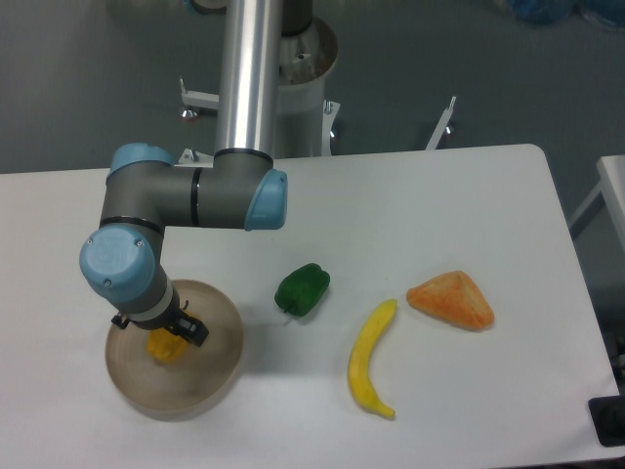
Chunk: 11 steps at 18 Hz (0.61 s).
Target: Place the yellow pepper on the plate
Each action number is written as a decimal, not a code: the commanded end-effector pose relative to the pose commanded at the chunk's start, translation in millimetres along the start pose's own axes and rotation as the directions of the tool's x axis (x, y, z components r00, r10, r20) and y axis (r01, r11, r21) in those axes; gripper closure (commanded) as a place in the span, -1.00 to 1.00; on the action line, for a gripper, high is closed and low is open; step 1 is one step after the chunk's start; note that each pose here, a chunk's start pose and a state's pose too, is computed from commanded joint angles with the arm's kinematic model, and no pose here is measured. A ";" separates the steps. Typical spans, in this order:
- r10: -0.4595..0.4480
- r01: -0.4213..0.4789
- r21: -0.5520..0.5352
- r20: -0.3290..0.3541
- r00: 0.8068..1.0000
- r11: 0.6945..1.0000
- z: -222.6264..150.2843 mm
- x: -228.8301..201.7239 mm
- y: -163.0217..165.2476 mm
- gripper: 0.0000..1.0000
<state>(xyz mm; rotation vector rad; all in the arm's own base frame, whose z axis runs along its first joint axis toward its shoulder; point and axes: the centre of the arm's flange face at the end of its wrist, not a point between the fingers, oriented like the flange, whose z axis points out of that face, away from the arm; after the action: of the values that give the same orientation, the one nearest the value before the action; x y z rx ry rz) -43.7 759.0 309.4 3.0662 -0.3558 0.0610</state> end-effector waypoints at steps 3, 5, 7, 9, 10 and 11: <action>-0.035 0.035 0.021 0.008 0.999 0.999 -15.8 -31.1 14.0 -0.99; -0.039 0.039 0.041 0.017 0.999 0.998 -25.5 -56.3 22.8 -0.99; -0.035 0.033 0.062 0.029 0.999 0.998 -39.6 -79.8 34.5 -0.99; -0.005 0.002 0.073 0.047 0.999 0.997 -53.1 -103.0 49.9 -0.99; 0.007 -0.011 0.077 0.054 0.999 0.997 -59.0 -119.6 60.1 -0.99; 0.014 -0.019 0.081 0.061 0.998 0.997 -64.9 -136.8 71.3 -0.99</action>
<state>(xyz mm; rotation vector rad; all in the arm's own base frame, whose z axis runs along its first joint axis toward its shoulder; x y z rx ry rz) -195.3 724.6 371.5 3.1520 -0.3914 -0.0177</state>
